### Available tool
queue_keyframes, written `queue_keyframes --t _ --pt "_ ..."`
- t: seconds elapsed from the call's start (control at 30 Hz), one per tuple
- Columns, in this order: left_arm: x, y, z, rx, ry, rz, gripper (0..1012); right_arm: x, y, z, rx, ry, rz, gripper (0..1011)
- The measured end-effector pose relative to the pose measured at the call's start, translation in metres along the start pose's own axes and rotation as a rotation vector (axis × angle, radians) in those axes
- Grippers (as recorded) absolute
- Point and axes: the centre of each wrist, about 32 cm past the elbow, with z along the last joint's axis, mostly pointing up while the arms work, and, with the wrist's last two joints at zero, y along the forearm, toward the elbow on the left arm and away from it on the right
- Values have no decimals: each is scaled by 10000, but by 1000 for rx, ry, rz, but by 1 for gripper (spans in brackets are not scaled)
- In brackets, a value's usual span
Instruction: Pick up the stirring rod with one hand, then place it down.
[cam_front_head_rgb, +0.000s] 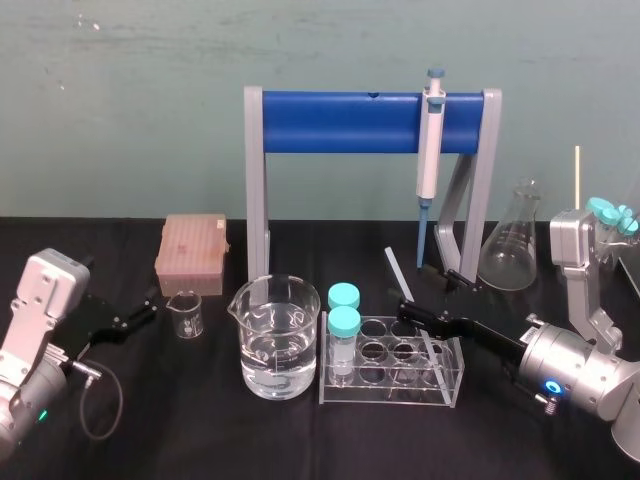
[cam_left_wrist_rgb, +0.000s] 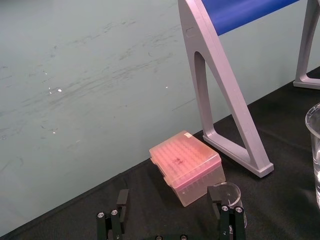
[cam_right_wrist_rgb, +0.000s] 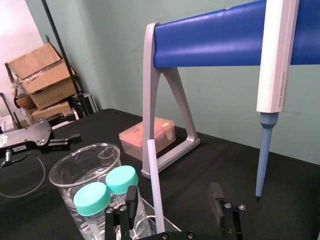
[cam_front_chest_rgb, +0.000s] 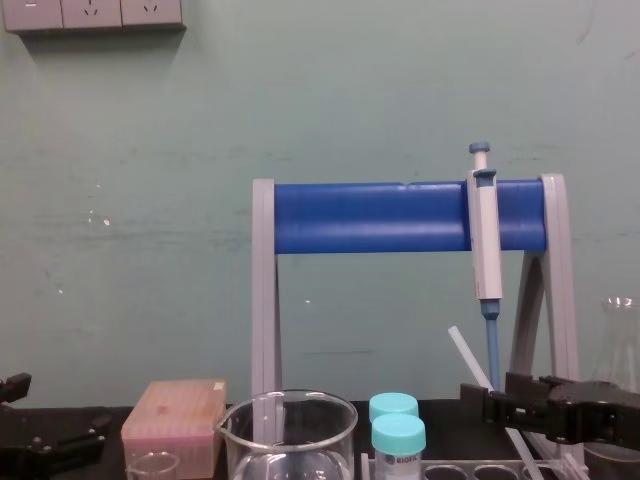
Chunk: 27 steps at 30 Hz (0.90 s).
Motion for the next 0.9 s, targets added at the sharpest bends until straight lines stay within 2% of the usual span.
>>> queue_keyframes --t 0.1,0.13,0.17,0.3,0.33,0.37,0.47,0.57,0.67,0.7,0.77,0.87,0.9 --pt "0 0 0 0 0 0 1000 0 0 0 0 0 0 869" --pt "0 0 0 0 0 0 1000 0 0 0 0 0 0 818" --pt "0 0 0 0 0 0 1000 0 0 0 0 0 0 818" --pt "0 0 0 0 0 0 1000 0 0 0 0 0 1 670" --pt "0 0 0 0 0 0 1000 0 0 0 0 1 1 670" --pt "0 0 0 0 0 0 1000 0 0 0 0 0 1 609" --pt "0 0 0 0 0 0 1000 0 0 0 0 0 1 550" --pt "0 0 0 0 0 0 1000 0 0 0 0 1 1 403" --pt "0 0 0 0 0 0 1000 0 0 0 0 0 2 342" --pt "0 0 0 0 0 0 1000 0 0 0 0 0 2 281" --pt "0 0 0 0 0 0 1000 0 0 0 0 0 2 249" --pt "0 0 0 0 0 0 1000 0 0 0 0 0 2 127" --pt "0 0 0 0 0 0 1000 0 0 0 0 0 2 127"
